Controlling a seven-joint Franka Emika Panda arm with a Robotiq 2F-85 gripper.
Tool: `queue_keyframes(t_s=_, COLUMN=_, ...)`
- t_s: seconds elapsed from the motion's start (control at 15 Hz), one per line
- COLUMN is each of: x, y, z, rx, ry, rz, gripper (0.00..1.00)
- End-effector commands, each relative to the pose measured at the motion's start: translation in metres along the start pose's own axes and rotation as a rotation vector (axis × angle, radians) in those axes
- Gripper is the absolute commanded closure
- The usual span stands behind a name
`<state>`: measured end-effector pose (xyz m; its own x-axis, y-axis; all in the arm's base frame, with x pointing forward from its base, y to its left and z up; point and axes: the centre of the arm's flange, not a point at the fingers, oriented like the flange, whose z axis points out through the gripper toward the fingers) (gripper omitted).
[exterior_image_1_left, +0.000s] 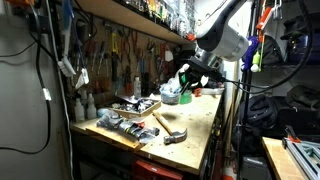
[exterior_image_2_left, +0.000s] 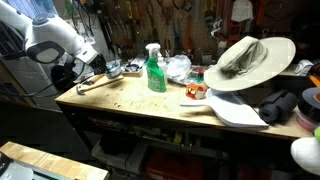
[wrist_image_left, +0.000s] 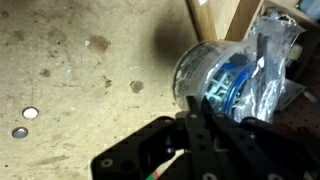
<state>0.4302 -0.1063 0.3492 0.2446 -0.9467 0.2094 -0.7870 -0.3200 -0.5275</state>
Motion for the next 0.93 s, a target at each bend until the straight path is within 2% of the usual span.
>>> queue_keyframes(t_s=0.0, x=0.006, y=0.013, z=-0.008, rx=-0.008, ry=0.061, rz=0.181, gripper=0.99)
queue_keyframes(t_s=0.47, x=0.032, y=0.042, z=0.009, rx=-0.086, ry=0.090, rz=0.458, gripper=0.99)
queue_keyframes(t_s=0.87, x=0.044, y=0.052, z=0.020, rx=-0.120, ry=0.112, rz=0.597, gripper=0.99)
